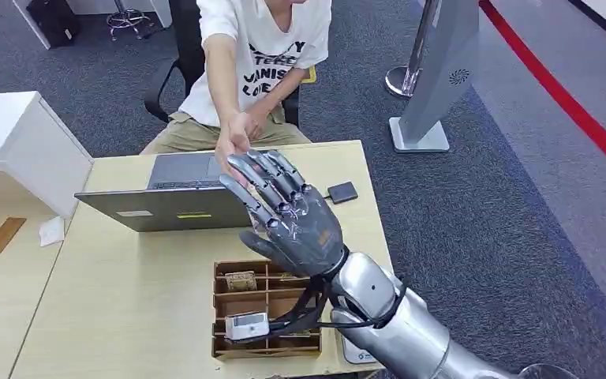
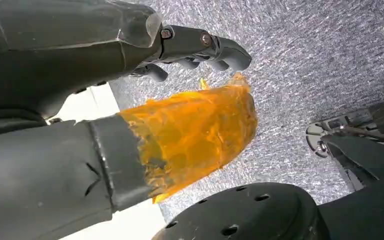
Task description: Pass the card to the sensor for recognition and then transmit it.
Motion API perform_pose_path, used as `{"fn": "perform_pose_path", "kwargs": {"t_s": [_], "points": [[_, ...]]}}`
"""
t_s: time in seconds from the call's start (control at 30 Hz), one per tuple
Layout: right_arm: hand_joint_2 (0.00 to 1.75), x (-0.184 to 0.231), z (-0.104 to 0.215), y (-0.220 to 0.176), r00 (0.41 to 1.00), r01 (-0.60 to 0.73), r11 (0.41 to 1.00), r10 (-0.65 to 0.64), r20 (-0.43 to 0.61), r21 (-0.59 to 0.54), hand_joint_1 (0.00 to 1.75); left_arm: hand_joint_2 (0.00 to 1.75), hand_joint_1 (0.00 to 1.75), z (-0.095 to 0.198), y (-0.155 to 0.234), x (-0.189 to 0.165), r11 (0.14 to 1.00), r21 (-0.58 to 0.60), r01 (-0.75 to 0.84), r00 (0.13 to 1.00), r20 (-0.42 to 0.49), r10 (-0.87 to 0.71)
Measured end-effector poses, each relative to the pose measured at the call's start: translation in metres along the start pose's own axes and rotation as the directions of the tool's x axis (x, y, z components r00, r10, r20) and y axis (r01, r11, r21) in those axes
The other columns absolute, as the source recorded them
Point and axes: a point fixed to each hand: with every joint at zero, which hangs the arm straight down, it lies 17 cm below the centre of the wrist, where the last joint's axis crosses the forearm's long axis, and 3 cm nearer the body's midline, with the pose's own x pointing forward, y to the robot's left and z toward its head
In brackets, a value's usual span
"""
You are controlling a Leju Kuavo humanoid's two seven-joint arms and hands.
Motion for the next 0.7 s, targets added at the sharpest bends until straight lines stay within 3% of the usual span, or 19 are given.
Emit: {"fn": "perform_pose_path", "kwargs": {"t_s": [0.03,0.13,0.7], "points": [[1.75,-0.001,-0.001,0.004,1.0,-0.004,1.0,0.004,-0.003,0.011,1.64,0.0,0.0,0.0,0.0,0.0,1.0,-0.001,0.001,1.0,0.0,-0.001],[1.75,-0.003,-0.003,0.014,1.0,-0.013,0.999,0.013,-0.006,0.036,1.75,0.0,0.0,0.0,0.0,0.0,1.0,-0.001,0.001,1.0,-0.001,-0.001],[1.75,-0.012,0.005,0.043,0.999,-0.04,0.993,0.044,-0.032,0.112,1.75,0.0,0.0,0.0,0.0,0.0,1.0,-0.003,-0.007,1.0,0.0,0.007]]}}
